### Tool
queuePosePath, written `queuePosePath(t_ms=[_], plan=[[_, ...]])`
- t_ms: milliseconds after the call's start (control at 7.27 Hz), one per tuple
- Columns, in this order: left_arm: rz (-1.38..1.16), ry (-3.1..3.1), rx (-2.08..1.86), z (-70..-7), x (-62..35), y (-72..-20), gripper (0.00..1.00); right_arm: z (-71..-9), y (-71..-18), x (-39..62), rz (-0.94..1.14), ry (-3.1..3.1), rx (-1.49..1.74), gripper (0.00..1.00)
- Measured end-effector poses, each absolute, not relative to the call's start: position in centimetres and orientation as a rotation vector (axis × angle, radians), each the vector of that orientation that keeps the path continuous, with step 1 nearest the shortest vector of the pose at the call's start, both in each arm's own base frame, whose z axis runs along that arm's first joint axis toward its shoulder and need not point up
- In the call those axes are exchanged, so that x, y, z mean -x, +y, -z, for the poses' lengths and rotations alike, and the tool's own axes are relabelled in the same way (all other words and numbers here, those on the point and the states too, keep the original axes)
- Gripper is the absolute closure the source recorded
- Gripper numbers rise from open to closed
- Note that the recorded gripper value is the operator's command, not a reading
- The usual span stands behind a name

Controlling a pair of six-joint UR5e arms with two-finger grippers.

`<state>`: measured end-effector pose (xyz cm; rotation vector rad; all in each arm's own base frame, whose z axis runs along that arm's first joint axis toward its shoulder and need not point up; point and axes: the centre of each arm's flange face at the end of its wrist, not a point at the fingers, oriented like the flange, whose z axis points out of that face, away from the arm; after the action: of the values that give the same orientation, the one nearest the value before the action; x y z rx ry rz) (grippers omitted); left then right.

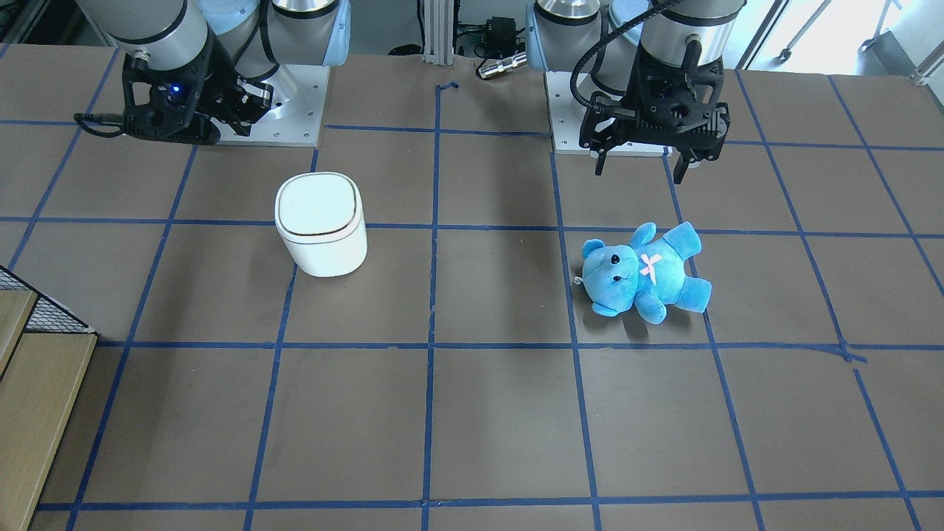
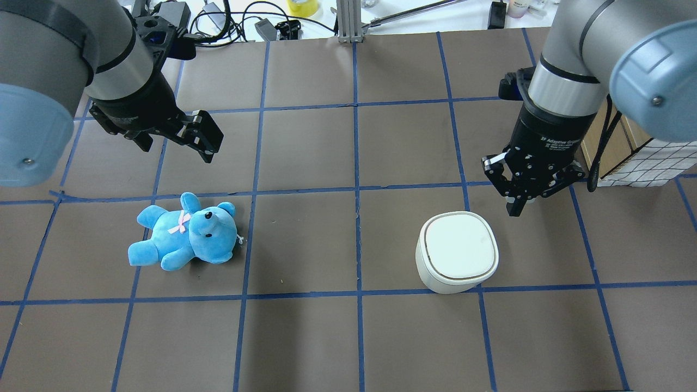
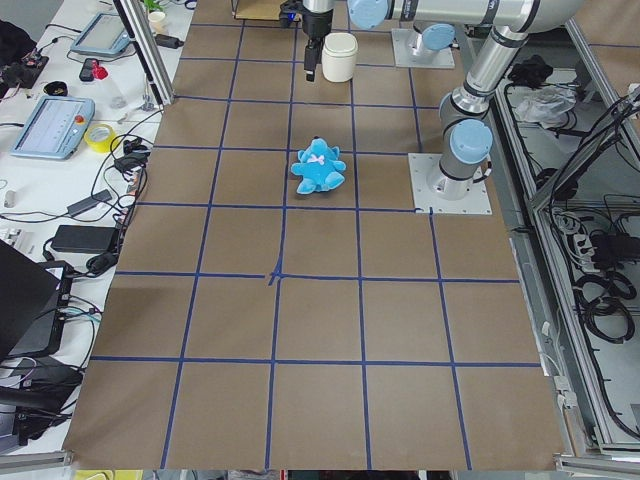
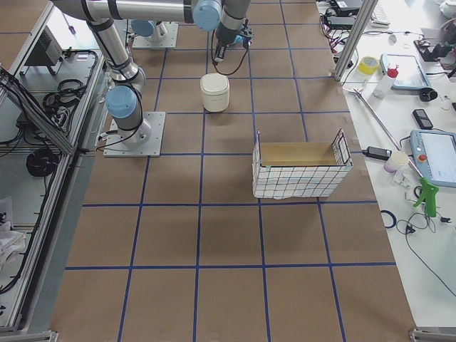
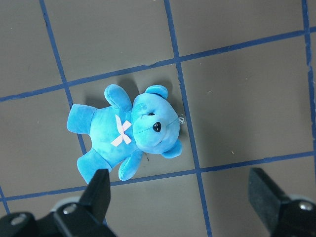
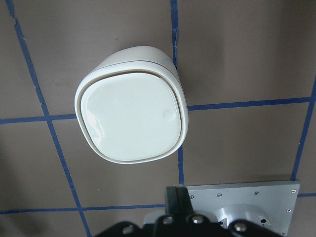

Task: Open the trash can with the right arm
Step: 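Lower the right gripper down onto the white trash can lid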

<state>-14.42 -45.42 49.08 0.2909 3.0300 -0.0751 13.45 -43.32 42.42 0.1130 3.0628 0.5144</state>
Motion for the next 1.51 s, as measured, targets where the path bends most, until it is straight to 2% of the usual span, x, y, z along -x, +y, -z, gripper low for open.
queuePosePath(t_ms=[688, 1512], plan=[[0.075, 3.030, -0.291, -49.1, 14.4, -45.4, 0.00, -36.2, -43.6, -13.7, -0.606, 3.029, -0.115, 1.00], [0.075, 3.030, -0.291, -49.1, 14.4, -45.4, 0.00, -32.7, -43.6, -13.7, -0.655, 3.020, -0.114, 1.00]])
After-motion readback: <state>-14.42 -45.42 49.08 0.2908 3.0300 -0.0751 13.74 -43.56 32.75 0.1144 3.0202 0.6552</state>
